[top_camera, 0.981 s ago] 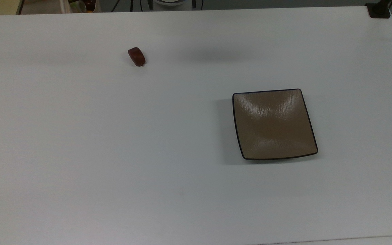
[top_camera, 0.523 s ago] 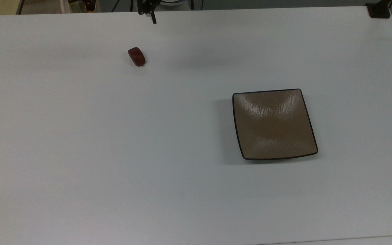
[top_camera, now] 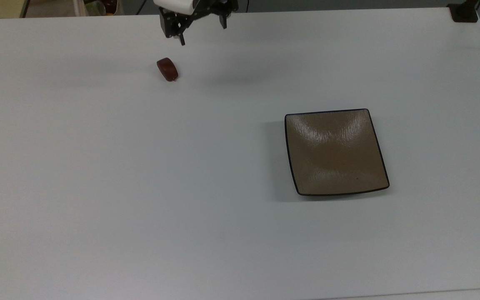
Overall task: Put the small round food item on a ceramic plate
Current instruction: 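Move the open gripper toward the small dark red food item, then lower the gripper over the red food item and close on it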
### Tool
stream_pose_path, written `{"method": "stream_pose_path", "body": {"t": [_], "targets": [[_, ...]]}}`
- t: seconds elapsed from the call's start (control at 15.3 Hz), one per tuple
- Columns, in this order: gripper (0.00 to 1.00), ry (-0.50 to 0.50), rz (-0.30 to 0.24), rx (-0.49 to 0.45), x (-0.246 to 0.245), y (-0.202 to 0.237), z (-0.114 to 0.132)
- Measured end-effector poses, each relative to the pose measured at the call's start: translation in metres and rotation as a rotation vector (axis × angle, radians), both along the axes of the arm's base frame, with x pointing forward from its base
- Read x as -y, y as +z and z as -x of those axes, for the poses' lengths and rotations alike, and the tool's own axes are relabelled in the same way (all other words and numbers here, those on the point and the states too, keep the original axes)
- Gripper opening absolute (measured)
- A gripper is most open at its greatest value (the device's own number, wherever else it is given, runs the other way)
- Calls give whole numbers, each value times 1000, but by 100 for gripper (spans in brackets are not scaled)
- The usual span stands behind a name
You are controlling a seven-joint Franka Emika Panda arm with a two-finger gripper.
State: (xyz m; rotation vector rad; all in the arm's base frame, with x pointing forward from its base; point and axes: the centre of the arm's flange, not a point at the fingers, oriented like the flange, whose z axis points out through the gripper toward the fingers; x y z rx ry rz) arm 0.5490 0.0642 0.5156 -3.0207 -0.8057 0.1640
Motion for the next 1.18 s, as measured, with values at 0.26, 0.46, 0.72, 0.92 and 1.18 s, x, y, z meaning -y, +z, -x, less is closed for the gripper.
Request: {"method": "stream_pose_path", "body": {"t": [0.26, 0.46, 0.72, 0.92, 1.18], "targets": [[100, 10, 33, 5, 11, -39, 2], [100, 36, 52, -22, 25, -60, 7], [100, 58, 90, -42, 37, -95, 16], [100, 64, 109, -52, 46, -128, 26], [100, 65, 137, -111, 59, -158, 34]]}}
